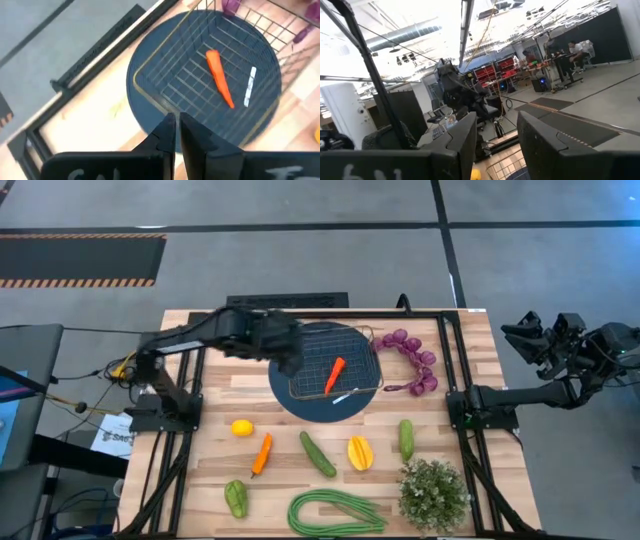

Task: Build produce basket
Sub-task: Put the garlic into the wire basket

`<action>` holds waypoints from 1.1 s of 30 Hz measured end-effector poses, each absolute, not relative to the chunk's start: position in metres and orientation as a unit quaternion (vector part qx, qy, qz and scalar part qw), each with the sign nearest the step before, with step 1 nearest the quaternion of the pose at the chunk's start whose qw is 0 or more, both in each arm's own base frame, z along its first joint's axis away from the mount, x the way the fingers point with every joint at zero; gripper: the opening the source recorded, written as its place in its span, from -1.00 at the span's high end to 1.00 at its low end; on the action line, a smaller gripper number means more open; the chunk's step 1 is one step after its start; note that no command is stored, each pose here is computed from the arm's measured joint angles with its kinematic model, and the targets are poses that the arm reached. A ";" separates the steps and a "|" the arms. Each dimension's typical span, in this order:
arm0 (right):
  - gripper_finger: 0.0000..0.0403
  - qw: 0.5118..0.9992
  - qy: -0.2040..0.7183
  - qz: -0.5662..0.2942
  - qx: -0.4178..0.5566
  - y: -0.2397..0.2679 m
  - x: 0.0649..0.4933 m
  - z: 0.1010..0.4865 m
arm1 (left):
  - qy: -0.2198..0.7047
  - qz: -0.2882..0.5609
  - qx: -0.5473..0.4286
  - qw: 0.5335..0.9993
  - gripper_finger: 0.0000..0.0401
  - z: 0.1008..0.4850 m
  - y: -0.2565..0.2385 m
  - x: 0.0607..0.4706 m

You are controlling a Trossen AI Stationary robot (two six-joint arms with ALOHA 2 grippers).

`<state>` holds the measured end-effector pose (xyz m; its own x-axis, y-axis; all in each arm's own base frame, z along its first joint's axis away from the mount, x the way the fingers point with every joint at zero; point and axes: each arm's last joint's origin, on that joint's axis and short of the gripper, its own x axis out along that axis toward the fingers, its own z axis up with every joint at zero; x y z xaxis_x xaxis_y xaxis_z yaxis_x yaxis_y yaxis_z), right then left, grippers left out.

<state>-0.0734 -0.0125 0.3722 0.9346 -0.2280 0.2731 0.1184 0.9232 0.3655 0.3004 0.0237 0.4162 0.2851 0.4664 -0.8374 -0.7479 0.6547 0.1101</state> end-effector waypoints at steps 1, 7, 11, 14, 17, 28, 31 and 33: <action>0.18 0.968 -0.157 -0.089 0.174 -0.012 -0.073 0.372 | 0.459 0.386 -0.158 0.784 0.96 0.414 0.020 0.295; 0.18 0.969 -0.155 -0.079 0.173 -0.012 -0.073 0.372 | 0.497 0.313 -0.205 0.783 0.96 0.385 -0.006 0.260; 0.18 0.969 -0.156 -0.077 0.176 -0.012 -0.073 0.372 | 0.485 0.261 -0.268 0.790 0.96 0.348 -0.026 0.257; 0.18 0.966 -0.157 -0.076 0.188 -0.012 -0.073 0.372 | 0.494 0.240 -0.317 0.773 0.96 0.316 -0.043 0.254; 0.16 0.965 -0.158 -0.079 0.192 -0.012 -0.073 0.372 | 0.547 0.233 -0.342 0.728 0.93 0.283 -0.061 0.246; 0.14 0.956 -0.163 -0.085 0.229 -0.013 -0.073 0.372 | 0.573 0.206 -0.372 0.701 0.60 0.257 -0.096 0.239; 0.11 0.955 -0.163 -0.089 0.229 -0.013 -0.074 0.372 | 0.565 0.218 -0.379 0.700 0.49 0.257 -0.095 0.239; 0.09 0.956 -0.163 -0.088 0.229 -0.013 -0.073 0.372 | 0.559 0.229 -0.389 0.695 0.42 0.257 -0.095 0.239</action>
